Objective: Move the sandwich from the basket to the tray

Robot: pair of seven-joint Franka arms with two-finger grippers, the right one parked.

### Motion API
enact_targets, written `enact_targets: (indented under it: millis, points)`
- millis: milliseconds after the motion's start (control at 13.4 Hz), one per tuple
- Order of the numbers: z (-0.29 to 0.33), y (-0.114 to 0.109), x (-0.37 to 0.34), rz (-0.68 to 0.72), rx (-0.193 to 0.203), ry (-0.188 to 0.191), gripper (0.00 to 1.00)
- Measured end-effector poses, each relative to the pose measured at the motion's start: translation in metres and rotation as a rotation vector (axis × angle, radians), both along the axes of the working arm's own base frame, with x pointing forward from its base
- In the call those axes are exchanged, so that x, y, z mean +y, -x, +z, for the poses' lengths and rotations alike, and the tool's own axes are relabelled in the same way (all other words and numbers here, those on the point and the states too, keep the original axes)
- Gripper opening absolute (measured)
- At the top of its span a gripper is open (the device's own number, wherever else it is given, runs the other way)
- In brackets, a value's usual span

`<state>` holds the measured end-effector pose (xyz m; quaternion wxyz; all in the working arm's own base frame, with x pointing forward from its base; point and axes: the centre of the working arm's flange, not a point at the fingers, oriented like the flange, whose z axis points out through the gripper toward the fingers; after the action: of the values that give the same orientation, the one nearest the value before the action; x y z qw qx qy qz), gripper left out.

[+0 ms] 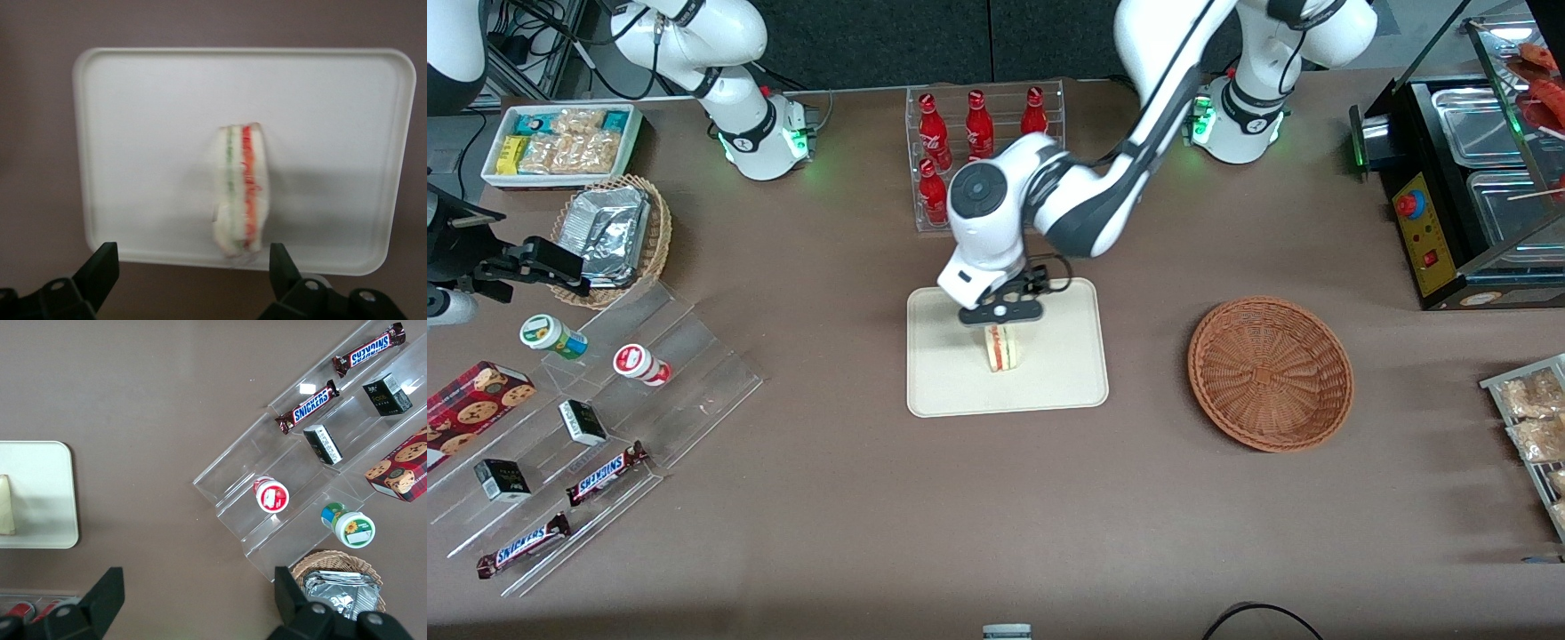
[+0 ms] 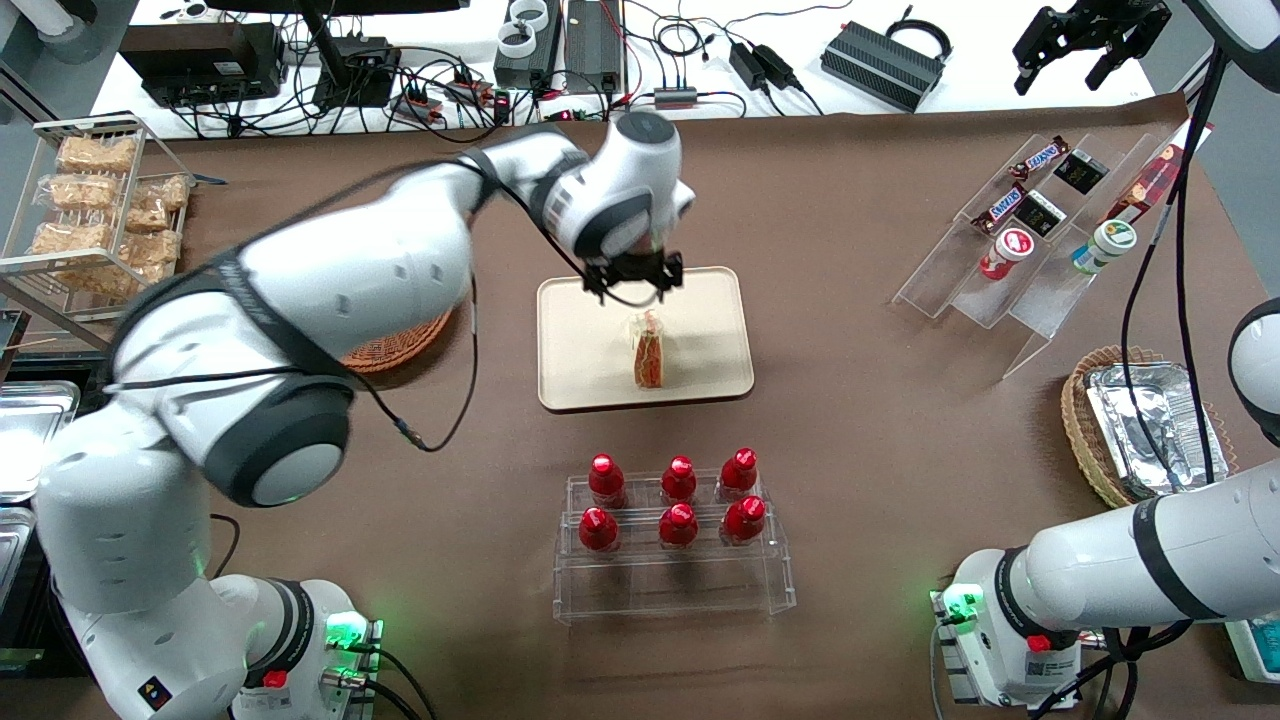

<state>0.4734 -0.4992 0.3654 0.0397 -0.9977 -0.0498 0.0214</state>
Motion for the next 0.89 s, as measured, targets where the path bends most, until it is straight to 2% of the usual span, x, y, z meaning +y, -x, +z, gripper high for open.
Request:
enact_targets:
  millis: [298,521,669,893]
  points:
    - [0.106,-0.042,0.106,0.099,0.026,-0.009,1.00]
    - [0.148,-0.068,0.199,0.068,0.085,-0.019,1.00]
    - [0.168,-0.080,0.261,0.031,0.126,-0.005,1.00]
    - [0.198,-0.083,0.335,-0.017,0.161,0.029,1.00]
